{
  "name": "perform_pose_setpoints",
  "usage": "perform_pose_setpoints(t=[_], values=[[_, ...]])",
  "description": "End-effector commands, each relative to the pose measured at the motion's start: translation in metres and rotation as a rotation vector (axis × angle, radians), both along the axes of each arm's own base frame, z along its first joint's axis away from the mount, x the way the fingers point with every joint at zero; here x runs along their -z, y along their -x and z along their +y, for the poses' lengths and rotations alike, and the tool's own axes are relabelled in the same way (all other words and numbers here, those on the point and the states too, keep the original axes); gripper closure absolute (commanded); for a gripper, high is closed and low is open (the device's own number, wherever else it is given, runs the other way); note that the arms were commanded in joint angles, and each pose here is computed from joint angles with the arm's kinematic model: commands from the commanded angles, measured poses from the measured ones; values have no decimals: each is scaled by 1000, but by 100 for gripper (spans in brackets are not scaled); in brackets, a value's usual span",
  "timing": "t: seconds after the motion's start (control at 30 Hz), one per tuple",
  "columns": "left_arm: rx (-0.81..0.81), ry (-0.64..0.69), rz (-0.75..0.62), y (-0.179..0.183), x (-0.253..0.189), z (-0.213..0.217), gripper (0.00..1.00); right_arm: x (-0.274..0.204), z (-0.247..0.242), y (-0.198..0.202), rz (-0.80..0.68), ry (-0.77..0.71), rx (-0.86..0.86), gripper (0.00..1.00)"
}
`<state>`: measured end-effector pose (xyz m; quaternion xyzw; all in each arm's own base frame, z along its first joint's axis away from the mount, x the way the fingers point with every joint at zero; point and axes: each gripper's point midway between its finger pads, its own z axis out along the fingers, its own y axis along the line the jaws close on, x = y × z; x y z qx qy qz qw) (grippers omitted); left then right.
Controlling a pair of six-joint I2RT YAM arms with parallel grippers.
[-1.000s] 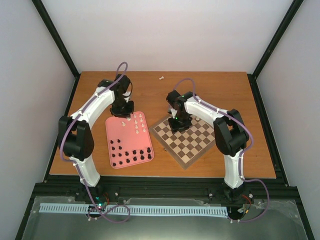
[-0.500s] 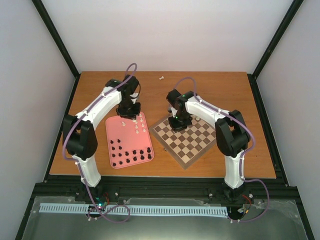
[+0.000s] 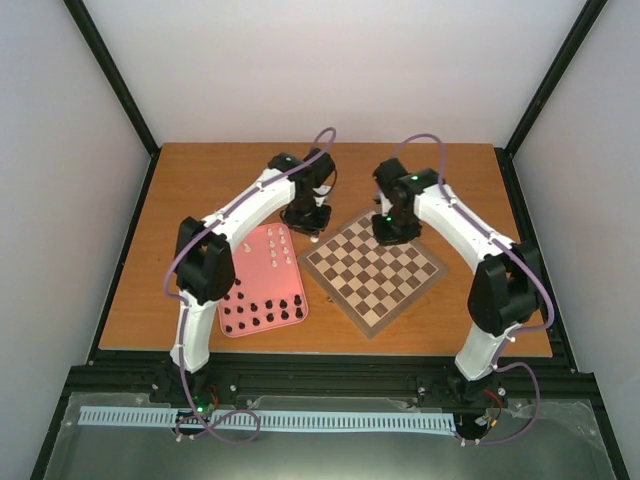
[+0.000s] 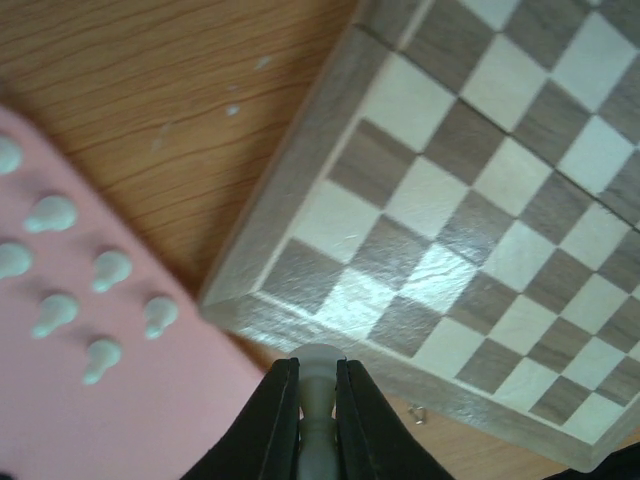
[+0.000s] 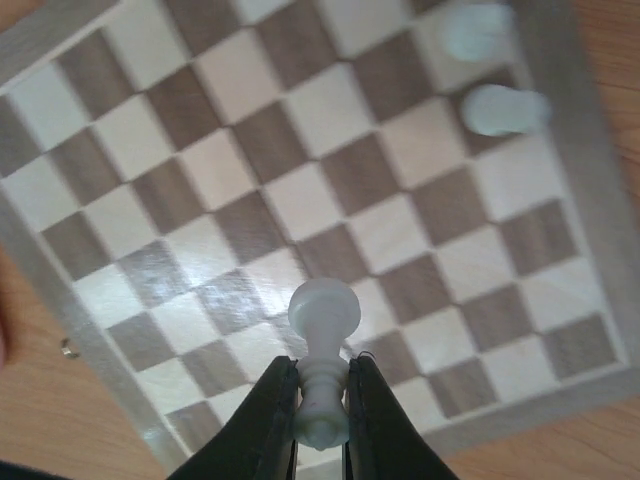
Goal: Set up the chess pieces on the board
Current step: Place the chess piece on the chessboard.
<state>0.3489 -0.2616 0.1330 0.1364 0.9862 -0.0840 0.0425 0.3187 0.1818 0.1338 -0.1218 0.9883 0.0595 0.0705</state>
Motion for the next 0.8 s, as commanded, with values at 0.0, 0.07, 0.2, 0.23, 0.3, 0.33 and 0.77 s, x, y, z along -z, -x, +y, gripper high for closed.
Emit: perform_pose_setpoints(t=[0.0, 0.07, 0.2, 0.23, 0.3, 0.33, 0.77], values=[[71, 30, 8, 6, -3, -32, 89, -6, -50, -3, -1, 41, 88, 94], [87, 33, 12, 5, 3, -43, 89, -4, -60, -5, 2, 44, 98, 94], [103, 40, 18, 4, 17, -59, 89, 3, -70, -11, 6, 67, 96, 94], [103, 40, 24, 3, 22, -61, 89, 7, -72, -13, 10, 71, 98, 94], [102, 39, 24, 1, 28, -63, 89, 14, -76, -16, 14, 74, 107, 94], [101, 39, 26, 1, 31, -65, 89, 18, -79, -18, 14, 75, 112, 94], [109, 21, 78, 1, 63, -69, 84, 44, -89, -38, 22, 113, 130, 94]])
